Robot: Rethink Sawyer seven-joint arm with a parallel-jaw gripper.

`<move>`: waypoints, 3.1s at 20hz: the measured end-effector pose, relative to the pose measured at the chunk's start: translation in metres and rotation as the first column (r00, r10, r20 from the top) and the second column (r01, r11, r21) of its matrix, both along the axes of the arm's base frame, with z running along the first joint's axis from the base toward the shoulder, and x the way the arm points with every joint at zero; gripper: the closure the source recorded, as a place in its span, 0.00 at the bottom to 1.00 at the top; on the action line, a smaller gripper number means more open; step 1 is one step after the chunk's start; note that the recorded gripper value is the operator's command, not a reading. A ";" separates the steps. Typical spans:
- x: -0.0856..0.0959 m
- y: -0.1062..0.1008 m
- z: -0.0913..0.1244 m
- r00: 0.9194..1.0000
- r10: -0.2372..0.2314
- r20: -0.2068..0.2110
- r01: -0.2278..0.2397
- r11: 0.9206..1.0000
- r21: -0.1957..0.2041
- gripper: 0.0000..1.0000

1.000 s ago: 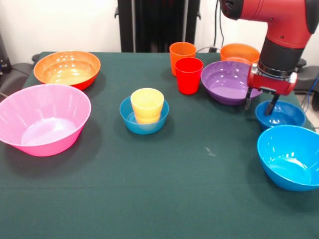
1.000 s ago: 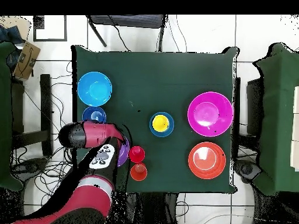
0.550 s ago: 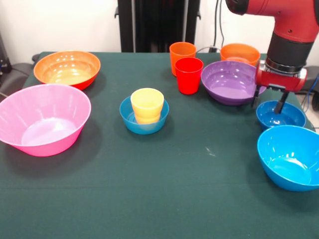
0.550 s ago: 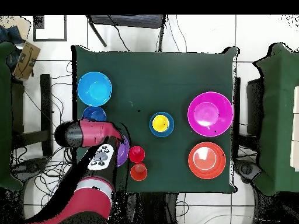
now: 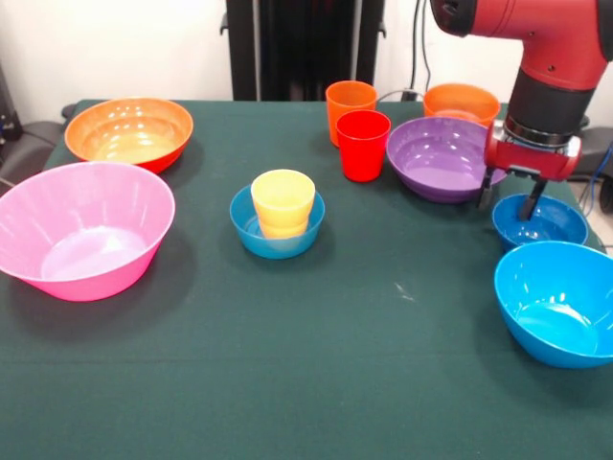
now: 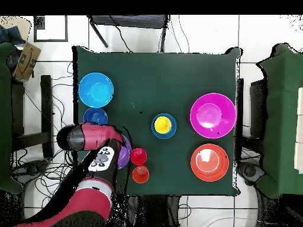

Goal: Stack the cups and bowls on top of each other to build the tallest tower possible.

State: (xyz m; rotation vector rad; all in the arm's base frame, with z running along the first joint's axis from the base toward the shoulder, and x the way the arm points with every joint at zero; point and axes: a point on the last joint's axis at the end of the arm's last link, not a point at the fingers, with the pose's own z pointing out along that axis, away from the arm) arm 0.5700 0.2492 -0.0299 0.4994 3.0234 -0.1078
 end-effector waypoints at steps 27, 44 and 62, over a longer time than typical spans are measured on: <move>-0.010 -0.001 -0.017 1.000 0.004 -0.027 -0.005 1.000 -0.009 0.00; 0.001 0.003 0.000 1.000 0.005 0.009 -0.005 1.000 0.000 0.00; 0.022 0.001 0.046 0.996 0.008 0.089 -0.007 1.000 -0.018 0.00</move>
